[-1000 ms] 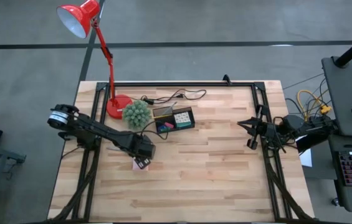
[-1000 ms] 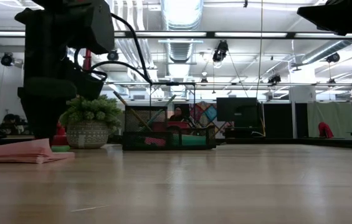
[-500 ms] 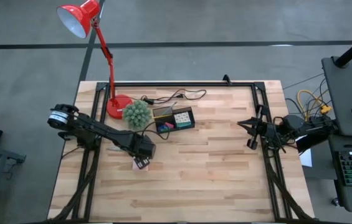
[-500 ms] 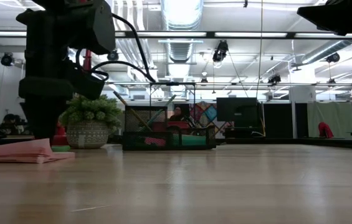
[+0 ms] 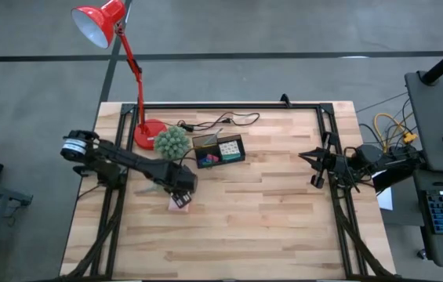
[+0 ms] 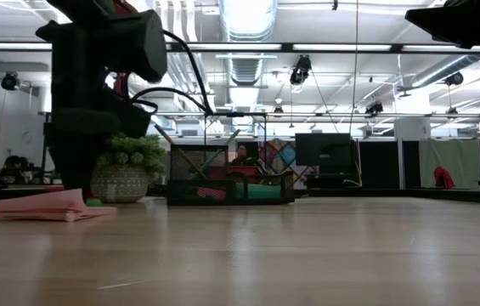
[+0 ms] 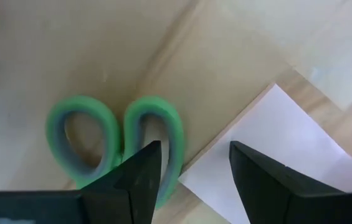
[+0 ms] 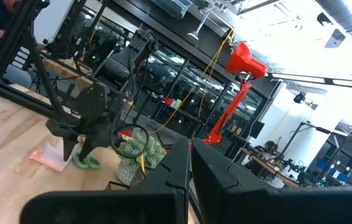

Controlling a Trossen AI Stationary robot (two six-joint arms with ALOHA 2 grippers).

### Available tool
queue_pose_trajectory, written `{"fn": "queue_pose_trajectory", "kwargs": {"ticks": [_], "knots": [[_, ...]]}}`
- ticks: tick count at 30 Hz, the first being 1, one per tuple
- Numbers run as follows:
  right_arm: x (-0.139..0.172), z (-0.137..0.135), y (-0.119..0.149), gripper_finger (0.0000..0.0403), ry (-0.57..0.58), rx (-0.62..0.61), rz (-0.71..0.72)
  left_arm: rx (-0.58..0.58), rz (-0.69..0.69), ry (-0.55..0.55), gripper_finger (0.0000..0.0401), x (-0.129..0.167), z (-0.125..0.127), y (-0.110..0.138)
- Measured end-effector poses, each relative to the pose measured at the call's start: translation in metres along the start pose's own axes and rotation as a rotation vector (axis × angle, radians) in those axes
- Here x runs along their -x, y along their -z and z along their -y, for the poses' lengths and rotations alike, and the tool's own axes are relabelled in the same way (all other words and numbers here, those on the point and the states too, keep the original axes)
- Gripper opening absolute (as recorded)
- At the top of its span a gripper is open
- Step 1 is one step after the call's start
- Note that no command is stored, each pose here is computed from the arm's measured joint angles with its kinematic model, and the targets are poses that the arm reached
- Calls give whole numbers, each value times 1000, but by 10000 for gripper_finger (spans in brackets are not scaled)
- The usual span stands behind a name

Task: Pick and place office supplies into organizer
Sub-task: Put the green scissors into the desk organizer

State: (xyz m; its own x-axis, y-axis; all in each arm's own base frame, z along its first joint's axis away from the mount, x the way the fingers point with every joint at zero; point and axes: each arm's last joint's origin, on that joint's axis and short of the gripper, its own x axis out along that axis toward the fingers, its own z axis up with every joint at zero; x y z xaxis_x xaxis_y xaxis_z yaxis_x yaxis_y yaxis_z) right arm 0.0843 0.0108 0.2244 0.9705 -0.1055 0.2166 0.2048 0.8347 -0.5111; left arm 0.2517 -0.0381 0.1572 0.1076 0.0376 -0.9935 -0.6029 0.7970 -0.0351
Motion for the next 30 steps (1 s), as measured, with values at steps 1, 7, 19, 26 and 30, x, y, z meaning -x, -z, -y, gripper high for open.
{"fn": "queue_pose_trajectory", "kwargs": {"ticks": [1,7,19,26,30], "knots": [[0,0,0,9,0,0,0,8,0,-1,176,0,-1,-1],[0,0,0,9,0,2,0,12,2,-4,176,0,-6,-6],[0,0,0,9,0,2,0,25,-7,6,176,-1,-10,-10],[0,0,0,9,0,1,0,37,-36,49,176,1,-9,-12],[0,0,0,9,0,0,0,54,-29,56,176,3,-10,-16]]}}
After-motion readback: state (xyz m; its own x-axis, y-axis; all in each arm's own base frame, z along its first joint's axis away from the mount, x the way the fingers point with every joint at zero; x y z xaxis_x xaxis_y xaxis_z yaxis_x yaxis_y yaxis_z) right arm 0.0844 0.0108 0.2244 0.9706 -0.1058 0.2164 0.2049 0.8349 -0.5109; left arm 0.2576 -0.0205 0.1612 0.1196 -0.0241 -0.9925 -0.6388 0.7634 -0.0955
